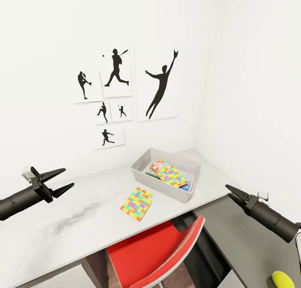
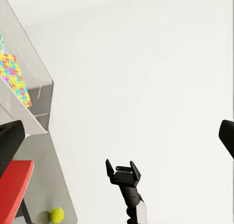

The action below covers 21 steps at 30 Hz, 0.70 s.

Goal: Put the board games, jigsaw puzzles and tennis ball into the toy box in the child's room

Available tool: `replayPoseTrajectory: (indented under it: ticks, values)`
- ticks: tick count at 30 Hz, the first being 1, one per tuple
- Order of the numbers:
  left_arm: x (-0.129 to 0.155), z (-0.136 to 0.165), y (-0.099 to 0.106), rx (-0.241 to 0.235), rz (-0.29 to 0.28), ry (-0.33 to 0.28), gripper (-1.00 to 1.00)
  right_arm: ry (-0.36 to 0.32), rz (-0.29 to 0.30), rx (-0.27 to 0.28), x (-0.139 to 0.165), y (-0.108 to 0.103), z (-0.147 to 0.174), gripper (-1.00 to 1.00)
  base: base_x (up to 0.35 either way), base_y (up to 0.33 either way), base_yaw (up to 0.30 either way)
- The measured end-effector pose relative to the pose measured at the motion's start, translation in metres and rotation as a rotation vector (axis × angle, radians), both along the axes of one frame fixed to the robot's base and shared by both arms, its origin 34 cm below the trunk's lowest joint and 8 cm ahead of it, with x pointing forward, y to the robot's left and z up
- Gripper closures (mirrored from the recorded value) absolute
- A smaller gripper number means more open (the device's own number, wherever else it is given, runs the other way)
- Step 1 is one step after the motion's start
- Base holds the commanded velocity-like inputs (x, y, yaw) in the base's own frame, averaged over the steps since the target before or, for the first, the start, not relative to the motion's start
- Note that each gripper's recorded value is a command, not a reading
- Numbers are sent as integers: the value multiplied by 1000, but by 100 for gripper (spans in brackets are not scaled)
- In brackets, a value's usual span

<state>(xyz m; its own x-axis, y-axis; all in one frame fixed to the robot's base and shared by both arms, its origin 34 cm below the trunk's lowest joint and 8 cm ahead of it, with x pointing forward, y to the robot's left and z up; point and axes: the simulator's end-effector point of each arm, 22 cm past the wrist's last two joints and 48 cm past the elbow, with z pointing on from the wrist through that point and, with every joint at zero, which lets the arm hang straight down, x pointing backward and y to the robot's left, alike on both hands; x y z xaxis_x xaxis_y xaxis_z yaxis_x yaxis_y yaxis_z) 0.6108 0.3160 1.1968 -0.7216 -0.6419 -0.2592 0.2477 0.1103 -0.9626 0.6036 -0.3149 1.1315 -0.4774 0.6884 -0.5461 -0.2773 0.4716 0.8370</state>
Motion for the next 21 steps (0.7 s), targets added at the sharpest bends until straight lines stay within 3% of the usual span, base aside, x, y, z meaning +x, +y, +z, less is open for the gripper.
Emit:
replayPoseTrajectory:
  ticks: [15,21]
  values:
    - [1,-4,4,-8,9,12,-100,1,-1,-1,0,0,0,-100,0,0,0]
    - [2,-6,6,-10,13,19,-100,0,0,-1,0,0,0,-100,-83,117,28]
